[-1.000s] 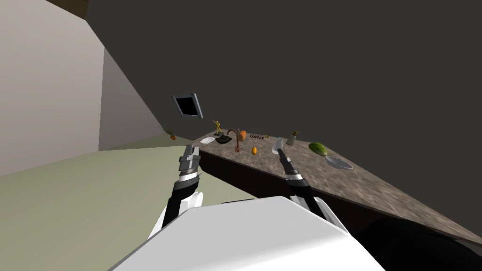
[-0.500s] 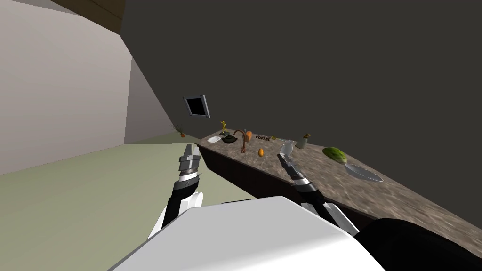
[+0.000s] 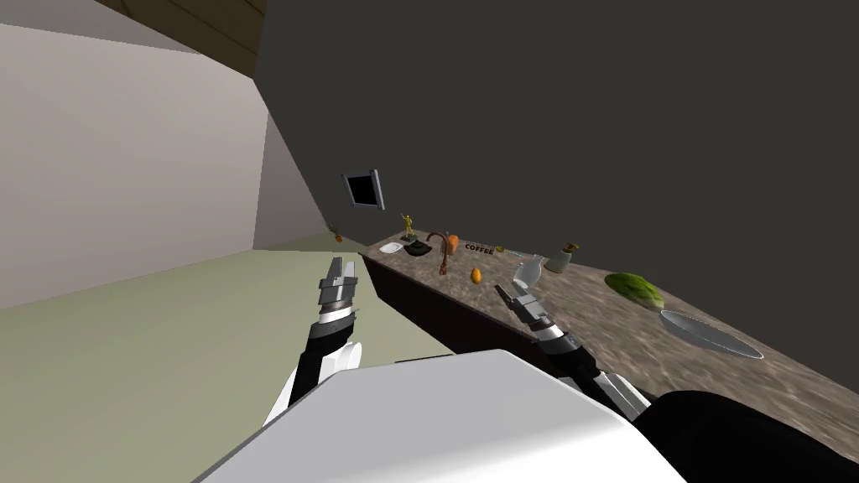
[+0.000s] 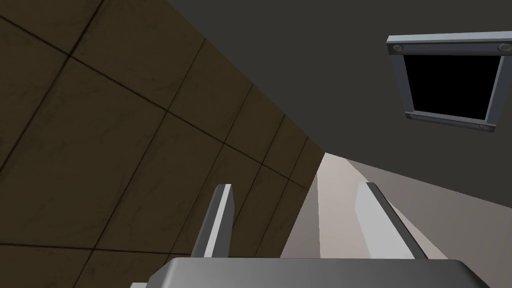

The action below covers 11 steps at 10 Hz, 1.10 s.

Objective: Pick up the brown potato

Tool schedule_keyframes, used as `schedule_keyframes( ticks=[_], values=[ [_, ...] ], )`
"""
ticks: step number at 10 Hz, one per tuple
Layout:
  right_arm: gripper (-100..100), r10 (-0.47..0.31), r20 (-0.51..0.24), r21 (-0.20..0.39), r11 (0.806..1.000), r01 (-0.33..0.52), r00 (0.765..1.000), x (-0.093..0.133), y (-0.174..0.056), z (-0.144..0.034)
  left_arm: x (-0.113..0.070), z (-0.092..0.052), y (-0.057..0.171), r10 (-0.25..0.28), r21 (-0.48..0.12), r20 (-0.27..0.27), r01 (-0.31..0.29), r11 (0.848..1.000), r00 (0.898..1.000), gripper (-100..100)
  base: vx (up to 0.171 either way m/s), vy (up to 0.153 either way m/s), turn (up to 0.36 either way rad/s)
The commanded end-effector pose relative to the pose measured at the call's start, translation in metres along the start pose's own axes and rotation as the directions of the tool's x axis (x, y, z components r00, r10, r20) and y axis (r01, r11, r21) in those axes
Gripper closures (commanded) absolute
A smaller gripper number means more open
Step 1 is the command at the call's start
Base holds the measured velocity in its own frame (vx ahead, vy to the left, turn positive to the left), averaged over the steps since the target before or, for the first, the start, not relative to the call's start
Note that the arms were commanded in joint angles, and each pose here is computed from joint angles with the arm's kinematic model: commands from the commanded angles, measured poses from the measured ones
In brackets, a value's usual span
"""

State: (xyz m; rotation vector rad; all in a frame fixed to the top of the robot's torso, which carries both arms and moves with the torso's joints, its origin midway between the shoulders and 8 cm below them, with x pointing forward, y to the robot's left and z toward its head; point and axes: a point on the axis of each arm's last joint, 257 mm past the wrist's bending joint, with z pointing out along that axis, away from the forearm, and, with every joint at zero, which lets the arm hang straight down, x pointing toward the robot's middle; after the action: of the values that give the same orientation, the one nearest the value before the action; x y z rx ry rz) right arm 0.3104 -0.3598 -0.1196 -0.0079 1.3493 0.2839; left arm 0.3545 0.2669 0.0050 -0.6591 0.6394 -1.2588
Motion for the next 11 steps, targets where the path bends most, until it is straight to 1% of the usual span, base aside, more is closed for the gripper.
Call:
schedule_keyframes(
  ticks=[1, 2, 3, 4, 5, 6, 7, 8, 9, 10, 11],
  values=[
    [-100, -0.108, -0.072, -0.014, 0.994, 0.107, 0.992, 0.011, -0.01, -0.013, 0.0, 0.0, 0.0, 0.0, 0.0, 0.0, 0.0, 1.0, 1.0, 0, 0.042, 0.052, 0.208],
    [-100, -0.126, -0.083, -0.021, 0.992, 0.124, 0.989, 0.014, -0.009, -0.013, 0.0, 0.0, 0.0, 0.0, 0.0, 0.0, 0.0, 1.0, 1.0, 0, 0.038, 0.037, 0.106],
    [-100, -0.212, -0.142, -0.043, 0.977, 0.208, 0.967, 0.021, -0.02, -0.027, 0.0, 0.0, 0.0, 0.0, 0.0, 0.0, 0.0, 1.0, 1.0, 0, 0.051, 0.046, 0.213],
    [-100, -0.23, -0.154, -0.052, 0.973, 0.225, 0.961, 0.025, -0.019, -0.027, 0.0, 0.0, 0.0, 0.0, 0.0, 0.0, 0.0, 1.0, 1.0, 0, 0.037, 0.032, 0.124],
    [-100, -0.314, -0.211, -0.084, 0.949, 0.303, 0.926, 0.032, -0.03, -0.042, 0.0, 0.0, 0.0, 0.0, 0.0, 0.0, 0.0, 1.0, 1.0, 0, 0.043, 0.04, 0.234],
    [-100, -0.332, -0.222, -0.095, 0.943, 0.319, 0.917, 0.035, -0.03, -0.042, 0.0, 0.0, 0.0, 0.0, 0.0, 0.0, 0.0, 1.0, 1.0, 0, 0.037, 0.028, 0.124],
    [-100, -0.412, -0.275, -0.137, 0.911, 0.388, 0.869, 0.041, -0.042, -0.058, 0.0, 0.0, 0.0, 0.0, 0.0, 0.0, 0.0, 1.0, 1.0, 0, 0.045, 0.025, 0.257],
    [-100, -0.429, -0.285, -0.149, 0.903, 0.402, 0.857, 0.045, -0.041, -0.059, 0.0, 0.0, 0.0, 0.0, 0.0, 0.0, 0.0, 1.0, 1.0, 0, 0.042, 0.018, 0.137],
    [-100, -0.502, -0.332, -0.199, 0.865, 0.461, 0.798, 0.05, -0.054, -0.075, 0.0, 0.0, 0.0, 0.0, 0.0, 0.0, 0.0, 1.0, 1.0, 0, 0.043, 0.028, 0.264],
    [-100, -0.52, -0.341, -0.214, 0.854, 0.473, 0.783, 0.054, -0.054, -0.077, 0.0, 0.0, 0.0, 0.0, 0.0, 0.0, 0.0, 1.0, 1.0, 0, 0.039, 0.016, 0.114],
    [-100, -0.584, -0.38, -0.269, 0.811, 0.519, 0.717, 0.057, -0.066, -0.094, 0.0, 0.0, 0.0, 0.0, 0.0, 0.0, 0.0, 1.0, 1.0, 0, 0.045, 0.02, 0.249]
  ],
)
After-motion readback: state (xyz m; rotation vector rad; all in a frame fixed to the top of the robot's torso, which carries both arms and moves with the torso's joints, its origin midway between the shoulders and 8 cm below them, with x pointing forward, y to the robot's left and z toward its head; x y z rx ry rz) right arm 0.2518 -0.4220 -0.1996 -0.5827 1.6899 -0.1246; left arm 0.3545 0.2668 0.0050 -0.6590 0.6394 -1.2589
